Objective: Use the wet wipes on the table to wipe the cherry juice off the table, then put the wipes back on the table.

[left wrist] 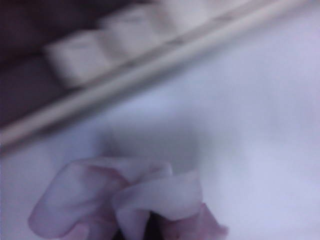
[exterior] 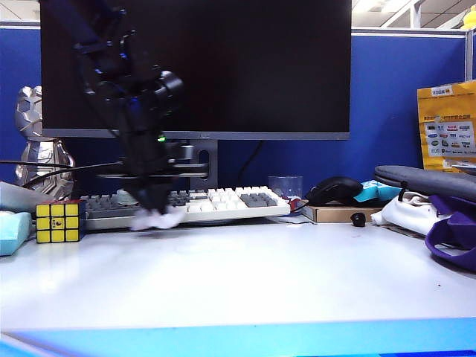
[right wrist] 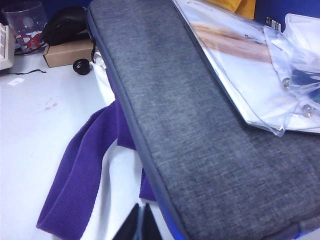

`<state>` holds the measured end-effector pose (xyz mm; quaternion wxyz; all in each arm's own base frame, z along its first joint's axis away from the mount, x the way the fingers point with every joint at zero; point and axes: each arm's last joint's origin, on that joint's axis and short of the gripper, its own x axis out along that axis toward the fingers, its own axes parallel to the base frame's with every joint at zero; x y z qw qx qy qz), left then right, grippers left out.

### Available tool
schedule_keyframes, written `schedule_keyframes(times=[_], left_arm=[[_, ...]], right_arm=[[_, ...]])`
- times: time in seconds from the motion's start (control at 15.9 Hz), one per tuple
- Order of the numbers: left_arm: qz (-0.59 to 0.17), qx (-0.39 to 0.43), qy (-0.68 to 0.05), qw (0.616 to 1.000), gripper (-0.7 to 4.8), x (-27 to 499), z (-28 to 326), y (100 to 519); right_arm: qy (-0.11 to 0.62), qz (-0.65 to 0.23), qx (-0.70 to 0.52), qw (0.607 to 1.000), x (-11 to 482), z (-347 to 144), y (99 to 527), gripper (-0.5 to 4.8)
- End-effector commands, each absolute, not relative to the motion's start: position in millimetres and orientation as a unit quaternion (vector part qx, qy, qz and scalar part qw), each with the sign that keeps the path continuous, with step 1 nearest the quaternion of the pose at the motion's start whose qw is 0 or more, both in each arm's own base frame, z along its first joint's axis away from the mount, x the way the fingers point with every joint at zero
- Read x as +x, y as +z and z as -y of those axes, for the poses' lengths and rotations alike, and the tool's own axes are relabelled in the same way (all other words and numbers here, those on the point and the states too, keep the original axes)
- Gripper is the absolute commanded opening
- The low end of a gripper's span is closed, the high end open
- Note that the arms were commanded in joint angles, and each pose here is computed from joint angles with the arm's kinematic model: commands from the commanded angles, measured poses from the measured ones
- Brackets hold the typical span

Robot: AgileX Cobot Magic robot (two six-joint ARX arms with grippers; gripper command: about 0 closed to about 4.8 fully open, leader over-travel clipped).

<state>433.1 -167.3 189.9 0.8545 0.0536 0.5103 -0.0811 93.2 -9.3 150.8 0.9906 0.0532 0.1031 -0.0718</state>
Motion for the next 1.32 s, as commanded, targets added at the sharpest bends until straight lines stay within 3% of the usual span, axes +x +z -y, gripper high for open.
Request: schedule_keyframes(times=[0.06, 0.19, 0.38, 0.57, 0.69, 1.01, 1.13, 1.32], left_arm=[[-0.570, 0.059, -0.023, 0.819, -0.05, 436.0, 118.5, 185.0], [-0.597, 0.061, -0.004, 0.800, -0.05, 434.5, 103.3, 179.5], [-0.608, 0.050, -0.031, 0.792, -0.05, 438.7, 103.2, 165.4], [-0.636, -0.022, -0.110, 0.763, -0.05, 440.5, 122.5, 135.2], [-0.646, -0.021, -0.160, 0.746, -0.05, 431.5, 156.8, 124.9], [-0.617, 0.042, -0.240, 0.748, -0.05, 409.3, 235.3, 154.3], [-0.607, 0.082, -0.165, 0.773, -0.05, 419.9, 218.4, 162.4], [-0.646, 0.074, -0.085, 0.755, -0.05, 436.1, 156.5, 160.4]], right_arm=[[-0.072, -0.102, 0.052, 0.991, 93.2, 9.4, 151.0, 0.00], [-0.072, -0.102, 0.052, 0.991, 93.2, 9.4, 151.1, 0.00], [-0.072, -0.102, 0.052, 0.991, 93.2, 9.4, 151.1, 0.00], [-0.072, -0.102, 0.052, 0.991, 93.2, 9.4, 151.0, 0.00], [-0.072, -0.102, 0.052, 0.991, 93.2, 9.4, 151.1, 0.00], [-0.072, -0.102, 0.052, 0.991, 93.2, 9.4, 151.0, 0.00], [-0.072, -0.102, 0.052, 0.991, 93.2, 9.4, 151.0, 0.00], [-0.072, -0.102, 0.052, 0.991, 93.2, 9.4, 151.0, 0.00]])
